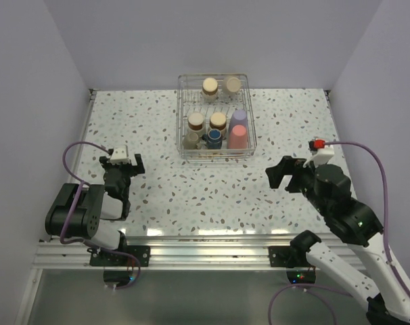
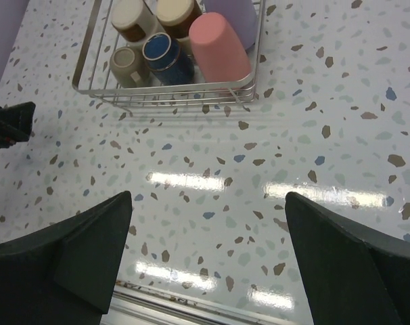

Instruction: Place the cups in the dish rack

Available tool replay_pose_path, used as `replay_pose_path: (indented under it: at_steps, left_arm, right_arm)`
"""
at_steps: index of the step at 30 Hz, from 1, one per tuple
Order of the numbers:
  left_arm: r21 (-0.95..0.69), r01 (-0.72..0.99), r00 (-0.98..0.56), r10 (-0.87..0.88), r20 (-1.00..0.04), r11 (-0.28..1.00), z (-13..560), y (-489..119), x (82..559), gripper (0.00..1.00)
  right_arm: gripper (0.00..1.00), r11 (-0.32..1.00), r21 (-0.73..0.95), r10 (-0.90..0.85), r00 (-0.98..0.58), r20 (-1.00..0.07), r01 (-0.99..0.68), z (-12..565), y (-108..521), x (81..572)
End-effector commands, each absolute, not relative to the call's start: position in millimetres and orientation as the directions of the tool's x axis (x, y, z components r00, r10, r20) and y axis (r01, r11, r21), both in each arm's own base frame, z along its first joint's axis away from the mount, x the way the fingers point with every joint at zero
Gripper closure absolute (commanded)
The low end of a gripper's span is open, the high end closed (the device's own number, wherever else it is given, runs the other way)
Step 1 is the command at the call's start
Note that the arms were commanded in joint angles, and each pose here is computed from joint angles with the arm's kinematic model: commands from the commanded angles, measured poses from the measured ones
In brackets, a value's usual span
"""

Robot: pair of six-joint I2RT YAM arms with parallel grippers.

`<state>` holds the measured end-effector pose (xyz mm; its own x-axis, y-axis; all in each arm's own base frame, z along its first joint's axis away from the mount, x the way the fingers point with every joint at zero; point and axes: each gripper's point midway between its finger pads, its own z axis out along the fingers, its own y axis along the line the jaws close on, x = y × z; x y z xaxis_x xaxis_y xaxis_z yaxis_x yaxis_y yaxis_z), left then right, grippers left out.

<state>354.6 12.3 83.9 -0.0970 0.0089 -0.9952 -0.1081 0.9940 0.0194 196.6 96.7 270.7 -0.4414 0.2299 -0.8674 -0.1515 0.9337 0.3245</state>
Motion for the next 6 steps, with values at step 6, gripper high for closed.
replay_pose_path:
  at_steps: [6]
  left_arm:
    - [0.024, -0.114, 0.023, 0.027, -0.999, 0.993, 115.9, 14.6, 364.4, 0.0]
  right_arm:
    - [0.02, 0.937, 0.348, 0.316, -0.333, -0.888, -0.038, 303.4, 67.8, 194.9]
